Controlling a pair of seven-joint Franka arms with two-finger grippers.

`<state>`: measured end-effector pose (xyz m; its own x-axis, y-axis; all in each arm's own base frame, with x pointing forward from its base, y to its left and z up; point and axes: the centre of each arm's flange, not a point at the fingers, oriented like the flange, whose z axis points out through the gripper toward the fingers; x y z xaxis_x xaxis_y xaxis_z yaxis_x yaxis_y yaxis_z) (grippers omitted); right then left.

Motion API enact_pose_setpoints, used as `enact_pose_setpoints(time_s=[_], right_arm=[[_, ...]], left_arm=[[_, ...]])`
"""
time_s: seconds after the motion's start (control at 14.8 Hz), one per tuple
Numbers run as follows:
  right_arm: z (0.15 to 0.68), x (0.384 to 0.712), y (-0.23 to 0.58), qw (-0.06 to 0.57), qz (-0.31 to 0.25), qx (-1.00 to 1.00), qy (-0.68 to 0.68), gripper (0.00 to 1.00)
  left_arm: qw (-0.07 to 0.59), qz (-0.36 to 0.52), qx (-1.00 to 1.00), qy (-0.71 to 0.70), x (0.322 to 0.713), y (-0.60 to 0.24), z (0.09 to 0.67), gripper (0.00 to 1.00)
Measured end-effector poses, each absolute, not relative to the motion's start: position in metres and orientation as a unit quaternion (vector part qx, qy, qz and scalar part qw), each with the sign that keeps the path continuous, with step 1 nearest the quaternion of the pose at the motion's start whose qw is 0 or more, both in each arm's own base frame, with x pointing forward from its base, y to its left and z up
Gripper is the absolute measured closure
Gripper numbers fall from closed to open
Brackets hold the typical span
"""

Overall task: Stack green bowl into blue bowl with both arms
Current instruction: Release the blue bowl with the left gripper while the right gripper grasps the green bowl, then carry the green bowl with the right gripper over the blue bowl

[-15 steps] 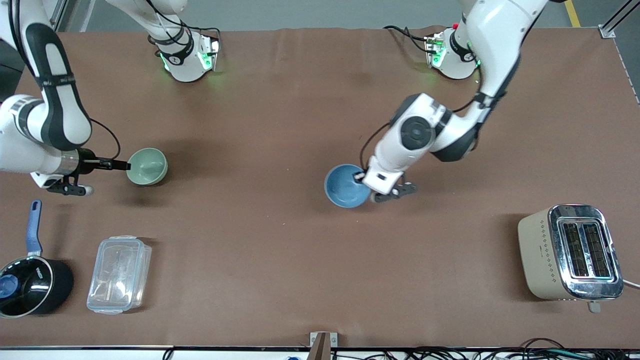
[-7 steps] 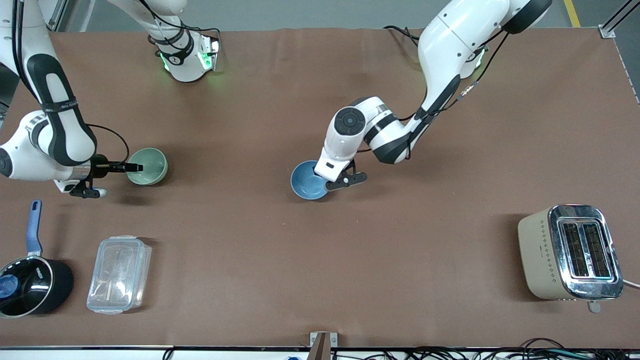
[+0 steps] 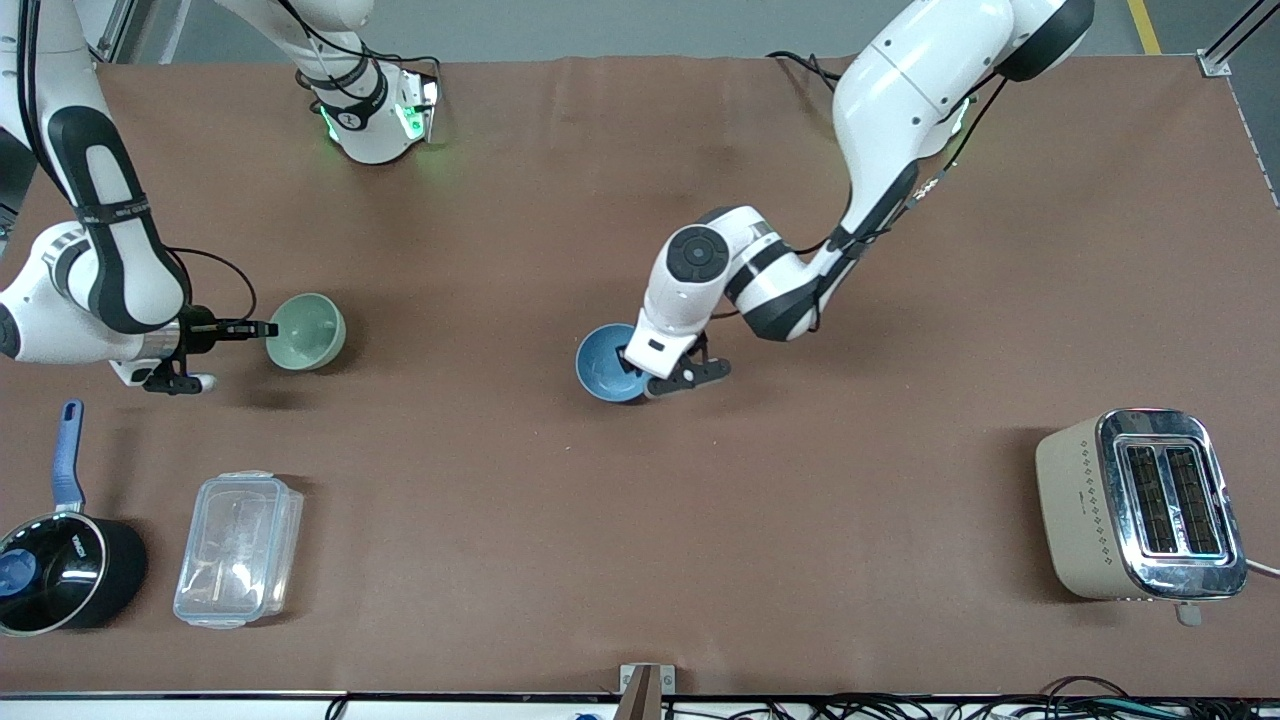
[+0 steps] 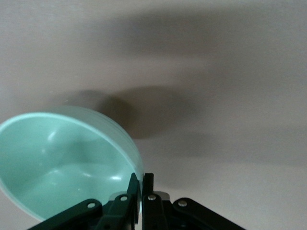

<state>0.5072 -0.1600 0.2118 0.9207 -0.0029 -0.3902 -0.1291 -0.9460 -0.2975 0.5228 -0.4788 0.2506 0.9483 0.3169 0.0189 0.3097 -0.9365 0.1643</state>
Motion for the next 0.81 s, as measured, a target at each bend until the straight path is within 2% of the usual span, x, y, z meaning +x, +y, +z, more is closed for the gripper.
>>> enact_pose_setpoints(time_s=[0.2,0.27,0.54,0.81], right_arm=[[0.248,0.52,-0.153,0.17,0.201,-0.964,0.038,0.96],[0.266,0.526,-0.144,0.169,0.2,-0.964,0.043,0.96],[0.325,0.55,-0.04,0.165,0.187,-0.965,0.077,0.96],[0.34,0.562,0.095,0.157,0.164,-0.966,0.123,0.96]], left_arm=[[0.051,0.058,0.983,0.166,0.575,-0.412,0.324,0.04],[0.035,0.067,0.984,0.162,0.587,-0.386,0.352,0.0],[-0.018,0.102,0.989,0.106,0.615,-0.277,0.457,0.0],[-0.038,0.074,0.995,0.046,0.62,-0.183,0.521,0.0]])
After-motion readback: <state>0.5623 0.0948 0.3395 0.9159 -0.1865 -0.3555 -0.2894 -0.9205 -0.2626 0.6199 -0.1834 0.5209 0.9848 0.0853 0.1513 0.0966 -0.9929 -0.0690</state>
